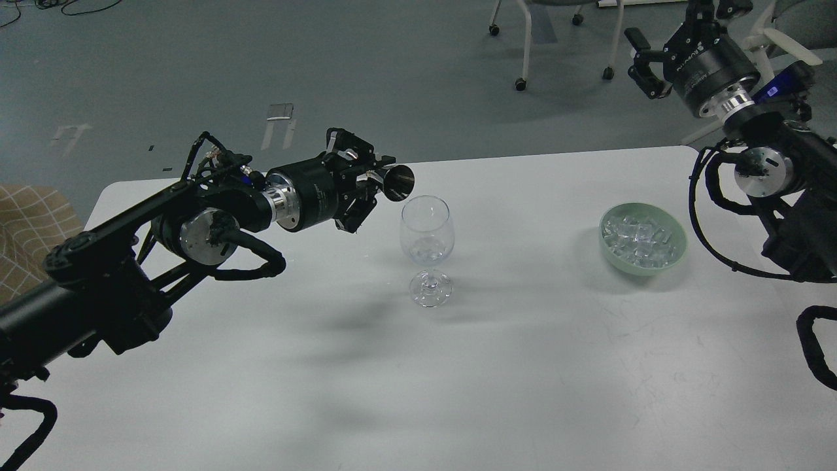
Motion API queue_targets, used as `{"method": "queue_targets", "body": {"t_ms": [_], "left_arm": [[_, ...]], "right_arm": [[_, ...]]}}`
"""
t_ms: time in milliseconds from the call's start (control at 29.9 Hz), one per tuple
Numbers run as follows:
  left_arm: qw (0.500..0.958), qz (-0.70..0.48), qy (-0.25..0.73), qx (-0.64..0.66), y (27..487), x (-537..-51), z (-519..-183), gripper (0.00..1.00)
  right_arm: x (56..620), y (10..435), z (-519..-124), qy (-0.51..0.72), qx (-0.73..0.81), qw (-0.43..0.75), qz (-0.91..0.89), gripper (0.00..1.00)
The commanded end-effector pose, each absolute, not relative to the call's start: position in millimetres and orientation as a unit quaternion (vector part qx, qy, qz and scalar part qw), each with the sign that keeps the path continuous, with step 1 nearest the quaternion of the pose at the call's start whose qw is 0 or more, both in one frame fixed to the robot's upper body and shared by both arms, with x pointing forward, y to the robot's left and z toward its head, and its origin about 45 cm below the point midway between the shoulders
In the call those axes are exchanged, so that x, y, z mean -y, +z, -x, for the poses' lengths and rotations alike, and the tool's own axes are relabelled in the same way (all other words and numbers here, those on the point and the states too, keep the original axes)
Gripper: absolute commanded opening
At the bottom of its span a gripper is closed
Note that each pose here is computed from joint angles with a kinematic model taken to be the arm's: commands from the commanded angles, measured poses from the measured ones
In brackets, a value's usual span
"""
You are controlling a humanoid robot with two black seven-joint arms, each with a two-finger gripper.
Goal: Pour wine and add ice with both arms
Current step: 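Tilt the jigger with the left gripper to pour into the glass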
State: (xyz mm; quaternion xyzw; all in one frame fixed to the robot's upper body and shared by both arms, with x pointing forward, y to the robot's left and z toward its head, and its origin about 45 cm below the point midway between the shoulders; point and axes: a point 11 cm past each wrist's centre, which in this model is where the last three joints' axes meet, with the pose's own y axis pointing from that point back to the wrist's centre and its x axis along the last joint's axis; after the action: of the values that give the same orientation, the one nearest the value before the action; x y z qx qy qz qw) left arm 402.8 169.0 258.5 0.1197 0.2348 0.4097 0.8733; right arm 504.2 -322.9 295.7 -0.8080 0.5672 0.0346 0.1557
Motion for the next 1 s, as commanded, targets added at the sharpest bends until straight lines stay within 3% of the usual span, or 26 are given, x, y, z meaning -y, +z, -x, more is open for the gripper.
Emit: {"method": "queue_targets", "body": {"t_ms": [0, 969], "left_arm": [[0.874, -0.12, 0.411, -0.231, 259, -166, -402, 0.07], [0.887, -0.146, 0.417, -0.134, 272, -156, -396, 0.07]], "right_arm": [[323, 296, -504, 0.035, -0.567, 0.156, 0.808, 1.0], [319, 294, -504, 0.037, -0.565, 0.157, 0.809, 1.0]]}}
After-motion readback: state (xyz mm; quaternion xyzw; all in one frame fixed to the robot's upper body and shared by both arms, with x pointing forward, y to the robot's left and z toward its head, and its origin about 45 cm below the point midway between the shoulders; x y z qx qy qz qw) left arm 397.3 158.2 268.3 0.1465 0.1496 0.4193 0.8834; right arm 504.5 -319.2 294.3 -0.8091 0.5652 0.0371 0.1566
